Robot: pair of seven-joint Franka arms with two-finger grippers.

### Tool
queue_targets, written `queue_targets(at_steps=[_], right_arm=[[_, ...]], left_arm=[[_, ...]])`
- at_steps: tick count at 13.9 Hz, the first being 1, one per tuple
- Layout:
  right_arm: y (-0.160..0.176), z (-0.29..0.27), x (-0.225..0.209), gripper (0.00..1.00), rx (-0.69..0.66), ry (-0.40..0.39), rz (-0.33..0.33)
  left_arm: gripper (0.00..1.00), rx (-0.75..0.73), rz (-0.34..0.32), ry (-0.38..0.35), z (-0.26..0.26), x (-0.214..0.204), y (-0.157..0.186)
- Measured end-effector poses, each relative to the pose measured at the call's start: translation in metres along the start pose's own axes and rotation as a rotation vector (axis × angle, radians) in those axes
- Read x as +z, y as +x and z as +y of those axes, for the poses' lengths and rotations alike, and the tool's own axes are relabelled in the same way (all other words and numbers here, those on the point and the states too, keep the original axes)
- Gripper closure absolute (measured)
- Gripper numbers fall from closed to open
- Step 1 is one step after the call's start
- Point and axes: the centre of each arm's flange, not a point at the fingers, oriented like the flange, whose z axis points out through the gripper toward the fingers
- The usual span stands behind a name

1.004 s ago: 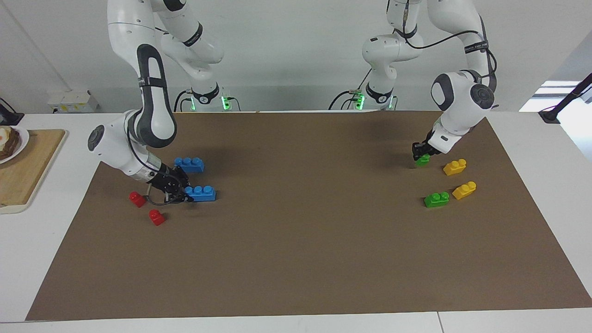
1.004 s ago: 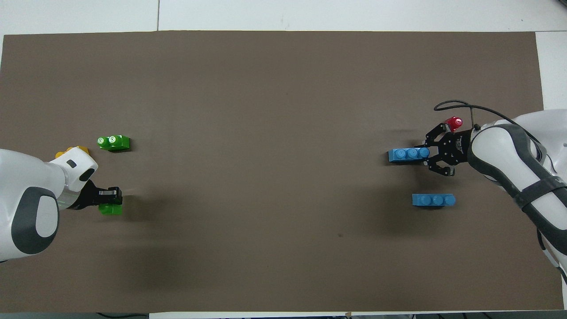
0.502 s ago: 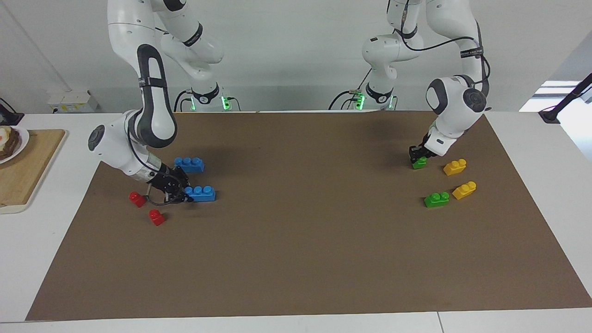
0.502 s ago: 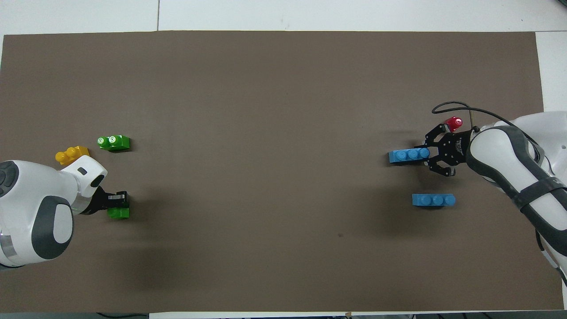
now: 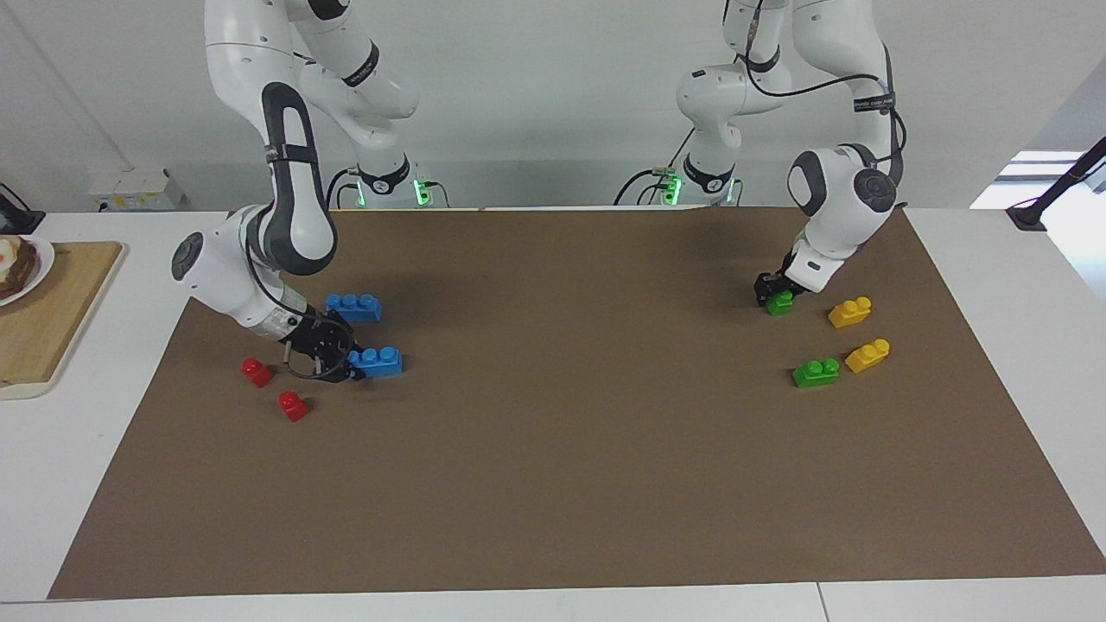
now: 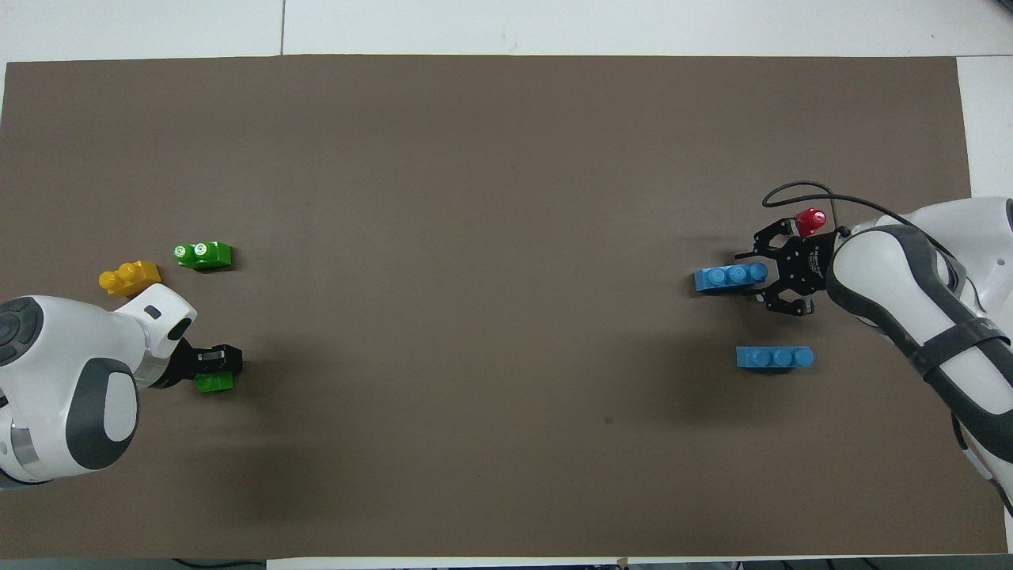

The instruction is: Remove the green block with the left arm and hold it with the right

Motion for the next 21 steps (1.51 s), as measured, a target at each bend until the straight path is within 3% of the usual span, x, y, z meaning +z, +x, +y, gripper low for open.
queue_targets(at_steps=[2, 3, 9, 13, 17, 21], right_arm=[[-0.007, -0.007, -0.016, 0.12, -0.014, -0.007, -0.022], [-0.011, -0.012, -0.027, 0.1, -0.019, -0.005, -0.031], [-0.02, -0.038, -0.098, 0.1, -0.029, 0.005, 0.006], [-0.036, -0.062, -0.149, 0.1, -0.157, 0.018, 0.138], [-0.072, -0.075, -0.195, 0.0, -0.44, -0.008, 0.248], [-0.091, -0.065, -0.235, 0.01, -0.86, -0.109, 0.305]], left_arm=[[0.01, -0.011, 0.001, -0.002, 0.002, -0.019, 0.008], [0.0, -0.012, -0.007, -0.003, 0.003, -0.034, 0.014], [0.0, -0.003, -0.015, -0.009, 0.011, -0.13, 0.032], [0.0, -0.008, 0.045, -0.011, 0.01, -0.176, 0.021], [0.0, -0.012, 0.067, -0.011, 0.01, -0.191, 0.013], [0.0, 0.004, 0.002, -0.006, 0.017, -0.22, 0.026]])
